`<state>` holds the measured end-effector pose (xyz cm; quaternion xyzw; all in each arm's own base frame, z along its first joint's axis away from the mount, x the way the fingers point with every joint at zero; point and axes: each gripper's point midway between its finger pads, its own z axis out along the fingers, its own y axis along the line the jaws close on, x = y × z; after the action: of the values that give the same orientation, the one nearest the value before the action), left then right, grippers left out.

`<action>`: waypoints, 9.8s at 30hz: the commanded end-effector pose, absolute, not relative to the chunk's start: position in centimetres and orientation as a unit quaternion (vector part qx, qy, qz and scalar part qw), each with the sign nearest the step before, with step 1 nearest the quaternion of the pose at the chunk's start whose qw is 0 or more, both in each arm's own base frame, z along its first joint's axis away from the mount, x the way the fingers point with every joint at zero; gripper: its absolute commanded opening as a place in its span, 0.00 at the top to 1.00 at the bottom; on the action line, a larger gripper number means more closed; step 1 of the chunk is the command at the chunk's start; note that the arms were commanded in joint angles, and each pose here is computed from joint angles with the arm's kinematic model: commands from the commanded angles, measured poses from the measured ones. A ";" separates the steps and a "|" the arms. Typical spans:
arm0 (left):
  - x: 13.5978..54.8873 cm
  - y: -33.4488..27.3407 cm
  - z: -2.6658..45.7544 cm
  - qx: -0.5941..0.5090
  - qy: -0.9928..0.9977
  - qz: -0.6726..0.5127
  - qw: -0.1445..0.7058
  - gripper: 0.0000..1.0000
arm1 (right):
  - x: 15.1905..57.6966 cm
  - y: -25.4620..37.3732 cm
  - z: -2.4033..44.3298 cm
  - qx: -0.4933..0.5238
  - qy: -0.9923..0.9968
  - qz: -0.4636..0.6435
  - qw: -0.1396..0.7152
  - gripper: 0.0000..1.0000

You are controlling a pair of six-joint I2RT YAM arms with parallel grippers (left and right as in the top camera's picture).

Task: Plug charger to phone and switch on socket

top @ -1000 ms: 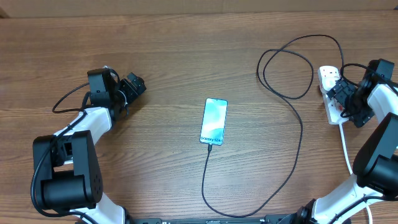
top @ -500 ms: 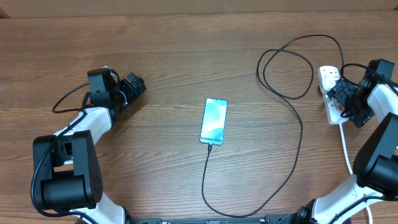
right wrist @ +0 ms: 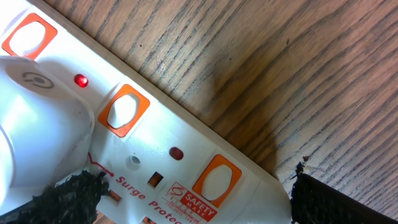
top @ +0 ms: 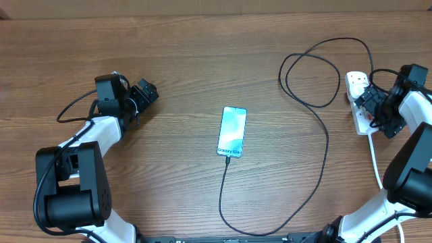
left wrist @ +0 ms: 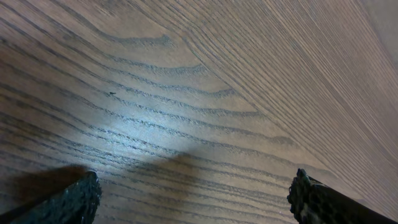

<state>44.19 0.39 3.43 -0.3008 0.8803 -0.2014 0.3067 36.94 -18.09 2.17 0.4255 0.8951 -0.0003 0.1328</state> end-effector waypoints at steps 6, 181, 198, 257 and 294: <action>44.1 0.8 3.1 -0.297 0.883 -0.191 0.308 0.00 | 37.4 -16.9 1.2 0.404 0.906 0.009 0.128 0.00; 26.6 -0.5 2.7 -0.152 0.869 -0.093 0.461 0.01 | 37.4 -16.9 1.2 0.404 0.905 0.009 0.128 0.00; 24.5 -0.6 2.6 -0.116 0.885 -0.075 0.445 0.00 | 37.4 -16.9 1.2 0.404 0.906 0.009 0.128 0.00; 24.6 -0.6 15.6 0.011 0.734 -0.008 0.679 0.00 | 37.4 -16.9 1.2 0.404 0.905 0.009 0.128 0.00; 24.6 -0.6 15.6 0.011 0.734 -0.008 0.679 0.00 | 37.4 -16.9 1.2 0.404 0.906 0.009 0.128 0.00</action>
<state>24.64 -0.41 15.52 0.0006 0.7361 -0.0136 0.6768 36.95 -18.10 2.16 0.4238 0.8959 -0.0008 0.1332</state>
